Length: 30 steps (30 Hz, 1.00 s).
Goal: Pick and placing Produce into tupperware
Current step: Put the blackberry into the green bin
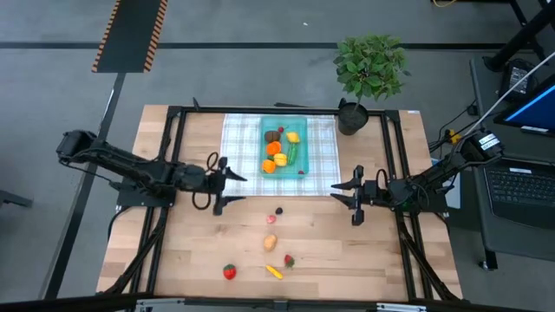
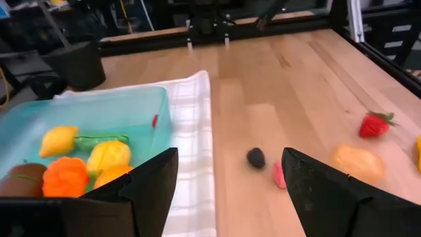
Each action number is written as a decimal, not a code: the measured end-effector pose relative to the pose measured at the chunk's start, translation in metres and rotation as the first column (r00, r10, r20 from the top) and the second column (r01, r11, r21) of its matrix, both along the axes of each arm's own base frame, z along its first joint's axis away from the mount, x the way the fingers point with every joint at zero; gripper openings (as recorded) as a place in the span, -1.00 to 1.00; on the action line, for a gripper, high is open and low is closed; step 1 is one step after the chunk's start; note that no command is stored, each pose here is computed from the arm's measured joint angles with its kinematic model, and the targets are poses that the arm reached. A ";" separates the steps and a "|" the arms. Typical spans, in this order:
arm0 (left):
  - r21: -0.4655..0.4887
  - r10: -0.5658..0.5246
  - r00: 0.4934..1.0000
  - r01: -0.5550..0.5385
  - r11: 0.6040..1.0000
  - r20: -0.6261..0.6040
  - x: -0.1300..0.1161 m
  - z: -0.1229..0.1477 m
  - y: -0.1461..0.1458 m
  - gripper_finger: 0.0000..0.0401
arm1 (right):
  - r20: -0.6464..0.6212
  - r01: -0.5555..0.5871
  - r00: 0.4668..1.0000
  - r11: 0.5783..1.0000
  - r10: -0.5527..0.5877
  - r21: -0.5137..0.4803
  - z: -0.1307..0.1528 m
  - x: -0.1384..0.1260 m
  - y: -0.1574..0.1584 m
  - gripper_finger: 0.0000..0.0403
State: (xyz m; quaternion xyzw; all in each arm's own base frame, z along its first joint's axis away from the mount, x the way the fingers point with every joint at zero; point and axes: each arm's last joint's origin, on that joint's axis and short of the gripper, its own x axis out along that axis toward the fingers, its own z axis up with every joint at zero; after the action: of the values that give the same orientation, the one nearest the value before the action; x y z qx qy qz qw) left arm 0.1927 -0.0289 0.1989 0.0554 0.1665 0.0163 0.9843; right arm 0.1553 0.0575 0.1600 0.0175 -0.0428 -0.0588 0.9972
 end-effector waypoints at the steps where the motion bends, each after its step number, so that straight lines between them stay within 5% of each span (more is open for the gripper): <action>1: -0.004 0.000 1.000 0.000 1.000 0.008 -0.001 -0.002 -0.002 0.32 | -0.007 0.006 1.000 1.000 -0.006 0.007 0.002 0.003 0.001 -0.37; 9: -0.043 -0.044 0.988 0.051 0.998 0.150 -0.018 -0.018 -0.015 0.32 | -0.299 0.007 0.954 0.997 -0.031 -0.083 0.034 0.048 0.022 -0.37; 18: -0.058 -0.045 0.991 0.052 0.997 0.124 -0.029 -0.037 -0.019 0.32 | -0.501 0.019 0.865 0.998 0.014 0.059 0.065 0.073 0.036 -0.37; 25: 0.012 -0.057 0.990 0.056 0.998 0.127 -0.030 -0.037 -0.019 0.32 | -0.609 -0.065 0.792 0.987 -0.038 -0.147 0.048 0.107 0.049 -0.37; 30: 0.021 -0.049 0.991 0.047 0.999 0.126 -0.029 -0.037 -0.018 0.32 | -0.659 0.006 0.747 0.992 -0.089 -0.127 0.027 0.132 0.044 -0.37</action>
State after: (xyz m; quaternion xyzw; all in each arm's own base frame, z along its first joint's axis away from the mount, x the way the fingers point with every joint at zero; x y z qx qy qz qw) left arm 0.1635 -0.0470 0.1619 0.0671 0.1023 -0.0025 0.9925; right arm 0.2869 0.1011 0.1870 -0.0641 0.3102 -0.0839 0.9448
